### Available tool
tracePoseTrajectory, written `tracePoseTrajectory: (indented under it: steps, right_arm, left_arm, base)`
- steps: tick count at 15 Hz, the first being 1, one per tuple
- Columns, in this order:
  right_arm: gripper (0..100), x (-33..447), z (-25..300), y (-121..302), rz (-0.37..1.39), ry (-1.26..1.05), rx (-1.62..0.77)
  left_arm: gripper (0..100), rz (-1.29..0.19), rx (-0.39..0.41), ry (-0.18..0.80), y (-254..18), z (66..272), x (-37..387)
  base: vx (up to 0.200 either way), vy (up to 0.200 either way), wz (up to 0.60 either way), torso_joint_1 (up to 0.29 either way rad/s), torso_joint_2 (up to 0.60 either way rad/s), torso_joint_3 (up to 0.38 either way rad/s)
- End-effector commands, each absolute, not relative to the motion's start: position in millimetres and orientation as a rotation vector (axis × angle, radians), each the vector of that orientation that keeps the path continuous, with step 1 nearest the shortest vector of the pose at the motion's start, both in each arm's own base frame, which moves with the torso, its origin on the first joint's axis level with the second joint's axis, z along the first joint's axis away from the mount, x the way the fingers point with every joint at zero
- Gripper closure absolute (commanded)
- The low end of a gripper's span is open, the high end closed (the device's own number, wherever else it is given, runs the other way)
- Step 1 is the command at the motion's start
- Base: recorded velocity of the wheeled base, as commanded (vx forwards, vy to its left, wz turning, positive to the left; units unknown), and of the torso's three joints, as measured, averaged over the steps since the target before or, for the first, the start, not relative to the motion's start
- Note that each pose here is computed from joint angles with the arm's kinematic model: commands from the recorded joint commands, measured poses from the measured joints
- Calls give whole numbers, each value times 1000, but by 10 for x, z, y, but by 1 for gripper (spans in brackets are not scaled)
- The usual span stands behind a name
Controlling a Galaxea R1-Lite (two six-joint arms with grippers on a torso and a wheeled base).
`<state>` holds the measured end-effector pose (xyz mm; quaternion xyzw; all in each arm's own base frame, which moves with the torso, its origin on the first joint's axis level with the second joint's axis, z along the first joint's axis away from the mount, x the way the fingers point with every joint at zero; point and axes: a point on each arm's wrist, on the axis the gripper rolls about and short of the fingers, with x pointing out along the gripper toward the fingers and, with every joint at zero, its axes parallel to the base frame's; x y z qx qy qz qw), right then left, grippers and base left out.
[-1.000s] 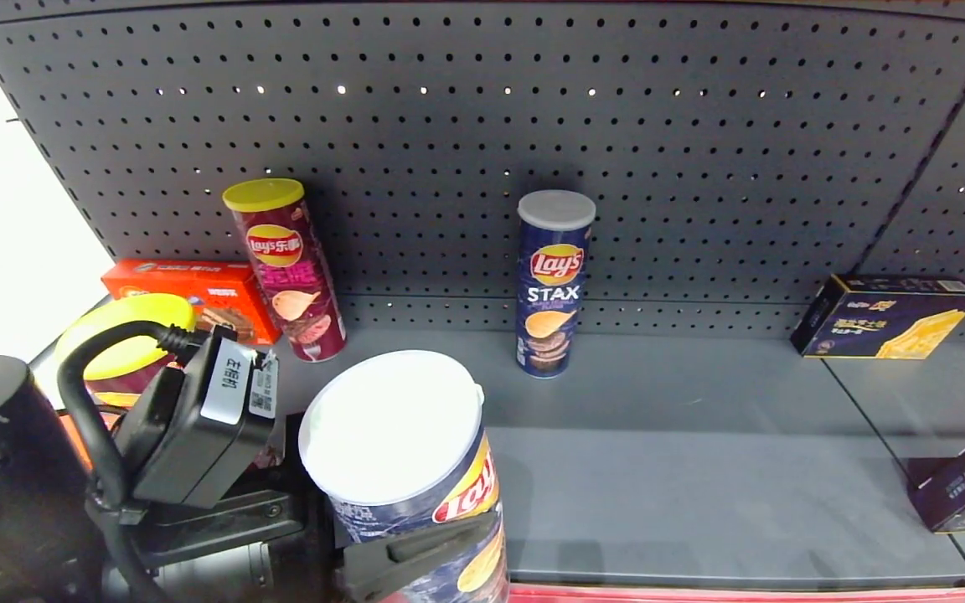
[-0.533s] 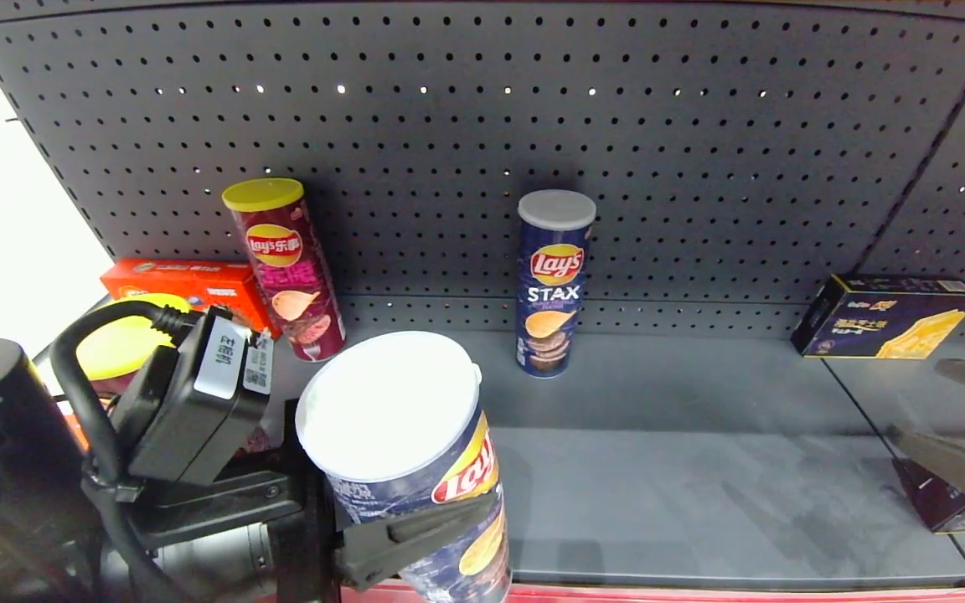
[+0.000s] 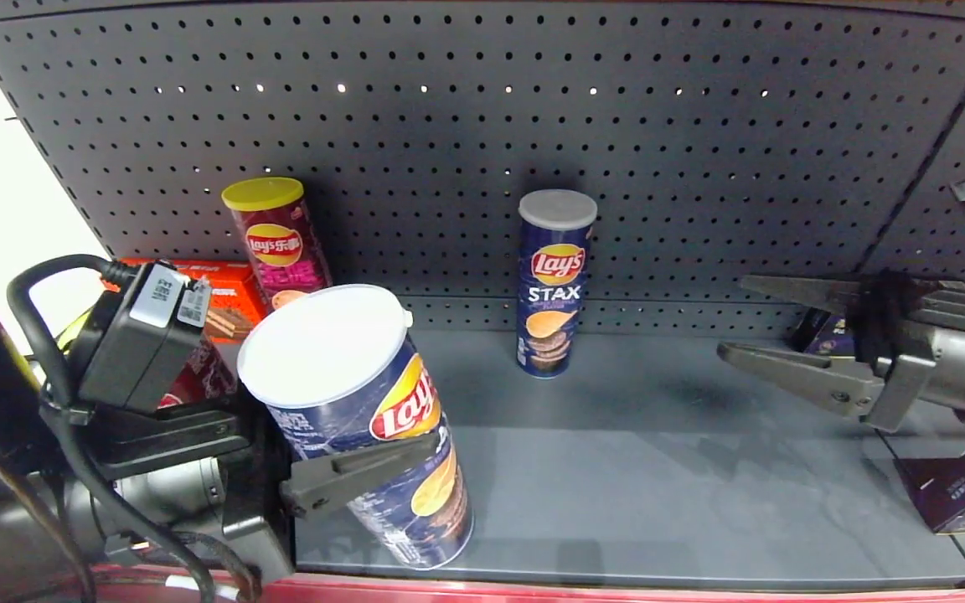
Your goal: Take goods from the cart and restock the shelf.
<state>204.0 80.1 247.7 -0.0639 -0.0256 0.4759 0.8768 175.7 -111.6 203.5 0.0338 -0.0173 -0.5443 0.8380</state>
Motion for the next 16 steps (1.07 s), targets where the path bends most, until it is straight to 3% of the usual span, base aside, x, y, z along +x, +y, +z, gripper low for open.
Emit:
tracePoseTrajectory:
  steps: [1,5,16]
  right_arm:
    - [0,2422,2314,905,1085,-35,-146]
    - [0,2673,2309,976,1183,-66,-151]
    - [0,3342,2047,1263,1229,-45,-169]
  left_arm:
    - [100,-1137,74,-55,-1100,2083,1789]
    - [100,-1140,75,-59,-1145,2106,1865]
    - [100,-1145,74,-56,-1186,2113,1929]
  base:
    - [0,0,0,0,0,0]
    - [0,0,0,0,0,0]
    - [0,0,0,0,0,0]
